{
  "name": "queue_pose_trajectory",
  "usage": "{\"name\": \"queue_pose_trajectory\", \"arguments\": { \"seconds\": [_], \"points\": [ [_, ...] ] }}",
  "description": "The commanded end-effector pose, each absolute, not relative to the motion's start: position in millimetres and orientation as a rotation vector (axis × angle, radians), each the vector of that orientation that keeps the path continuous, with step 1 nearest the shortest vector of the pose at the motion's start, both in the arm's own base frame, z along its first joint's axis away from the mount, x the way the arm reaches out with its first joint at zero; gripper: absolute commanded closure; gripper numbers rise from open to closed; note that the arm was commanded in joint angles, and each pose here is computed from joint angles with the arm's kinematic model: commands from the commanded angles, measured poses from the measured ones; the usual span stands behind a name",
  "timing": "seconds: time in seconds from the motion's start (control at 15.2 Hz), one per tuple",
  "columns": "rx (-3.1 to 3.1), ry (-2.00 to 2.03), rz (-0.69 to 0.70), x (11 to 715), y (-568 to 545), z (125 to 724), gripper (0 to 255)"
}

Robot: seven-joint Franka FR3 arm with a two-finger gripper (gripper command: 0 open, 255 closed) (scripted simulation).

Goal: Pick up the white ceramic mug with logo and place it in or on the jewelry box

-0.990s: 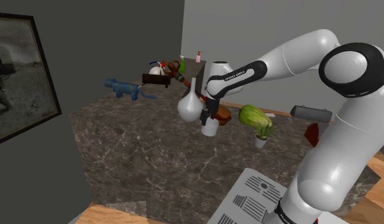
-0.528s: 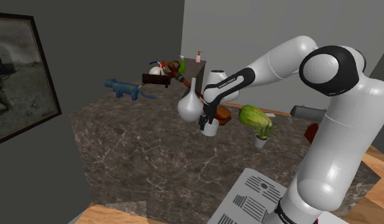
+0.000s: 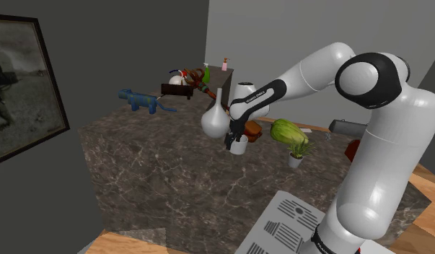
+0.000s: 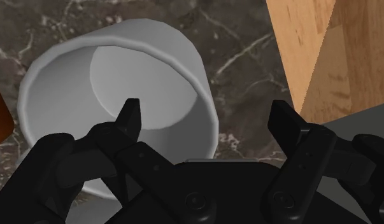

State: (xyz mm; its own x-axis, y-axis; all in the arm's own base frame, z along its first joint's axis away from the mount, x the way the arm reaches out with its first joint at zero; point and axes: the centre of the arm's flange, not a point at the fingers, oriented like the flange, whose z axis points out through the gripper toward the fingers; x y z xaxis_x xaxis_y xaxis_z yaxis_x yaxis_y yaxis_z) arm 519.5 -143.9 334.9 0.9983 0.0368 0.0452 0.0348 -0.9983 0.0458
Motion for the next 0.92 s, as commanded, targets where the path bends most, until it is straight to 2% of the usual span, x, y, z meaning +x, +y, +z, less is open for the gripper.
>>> {"name": "queue_pose_trajectory", "arguments": {
  "seconds": [0.0,0.07,0.86],
  "points": [
    [3.095,0.055,0.071,519,-144,335,0],
    [3.095,0.055,0.071,519,-144,335,255],
    [3.095,0.055,0.071,519,-144,351,255]
  ]
}}
